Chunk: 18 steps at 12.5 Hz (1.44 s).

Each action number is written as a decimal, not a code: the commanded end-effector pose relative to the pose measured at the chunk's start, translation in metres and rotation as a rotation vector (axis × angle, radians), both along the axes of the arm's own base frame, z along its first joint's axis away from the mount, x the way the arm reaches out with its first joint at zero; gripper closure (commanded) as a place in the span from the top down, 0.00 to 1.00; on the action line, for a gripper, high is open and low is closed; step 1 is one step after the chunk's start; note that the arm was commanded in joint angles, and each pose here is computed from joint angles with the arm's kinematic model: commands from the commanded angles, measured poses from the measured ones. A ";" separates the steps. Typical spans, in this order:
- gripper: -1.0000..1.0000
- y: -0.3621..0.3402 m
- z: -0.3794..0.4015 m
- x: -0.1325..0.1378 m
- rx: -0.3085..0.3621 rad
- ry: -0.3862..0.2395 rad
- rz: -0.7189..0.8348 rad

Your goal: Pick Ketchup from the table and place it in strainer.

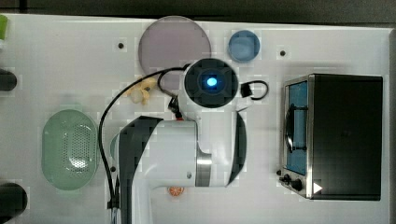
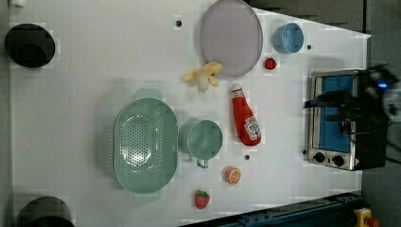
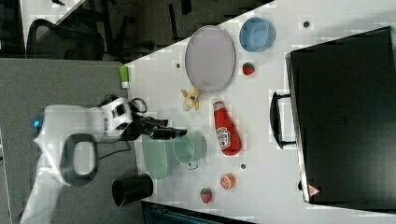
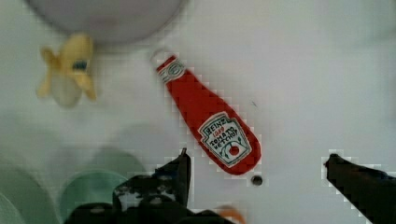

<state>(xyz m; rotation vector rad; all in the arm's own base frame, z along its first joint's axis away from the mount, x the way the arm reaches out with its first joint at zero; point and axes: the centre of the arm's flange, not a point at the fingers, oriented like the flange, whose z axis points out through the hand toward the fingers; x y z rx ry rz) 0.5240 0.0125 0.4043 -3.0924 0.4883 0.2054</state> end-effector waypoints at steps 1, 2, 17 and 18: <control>1.00 0.006 0.005 -0.007 0.028 -0.095 0.420; 1.00 0.006 -0.009 -0.012 0.033 -0.097 0.483; 1.00 0.008 -0.203 -0.043 0.062 -0.089 0.520; 1.00 0.010 -0.214 -0.043 0.065 -0.094 0.521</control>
